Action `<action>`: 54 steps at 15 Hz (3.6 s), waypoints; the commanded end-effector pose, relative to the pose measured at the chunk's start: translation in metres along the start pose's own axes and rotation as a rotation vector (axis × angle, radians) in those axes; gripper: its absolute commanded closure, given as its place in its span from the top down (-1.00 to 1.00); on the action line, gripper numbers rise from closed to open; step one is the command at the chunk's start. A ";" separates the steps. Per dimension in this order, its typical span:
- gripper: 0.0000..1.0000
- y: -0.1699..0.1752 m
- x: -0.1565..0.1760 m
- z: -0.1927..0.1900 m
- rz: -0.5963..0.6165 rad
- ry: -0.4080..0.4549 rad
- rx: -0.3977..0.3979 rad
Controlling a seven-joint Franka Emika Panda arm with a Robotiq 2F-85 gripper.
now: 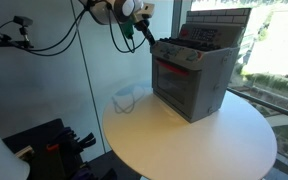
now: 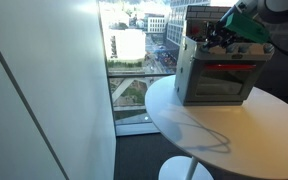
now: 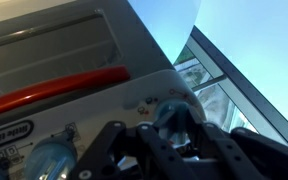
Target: Turn the left knob anticlockwise
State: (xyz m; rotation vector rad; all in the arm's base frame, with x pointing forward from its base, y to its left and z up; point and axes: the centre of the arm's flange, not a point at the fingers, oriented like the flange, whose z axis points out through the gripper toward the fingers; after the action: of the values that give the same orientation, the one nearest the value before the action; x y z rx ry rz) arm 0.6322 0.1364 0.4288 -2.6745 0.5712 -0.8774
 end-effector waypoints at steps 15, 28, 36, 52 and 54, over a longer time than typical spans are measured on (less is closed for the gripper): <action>-0.87 -0.006 0.009 -0.013 -0.148 0.028 -0.129; -0.87 -0.010 0.004 -0.014 -0.303 0.072 -0.220; -0.87 -0.010 0.002 -0.016 -0.356 0.109 -0.269; 0.98 -0.001 0.008 -0.030 -0.303 0.056 -0.312; 1.00 0.005 0.012 -0.036 -0.268 0.019 -0.322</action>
State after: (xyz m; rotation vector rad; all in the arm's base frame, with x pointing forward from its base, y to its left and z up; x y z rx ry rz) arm 0.6234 0.1368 0.4437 -3.0736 0.3400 -1.0249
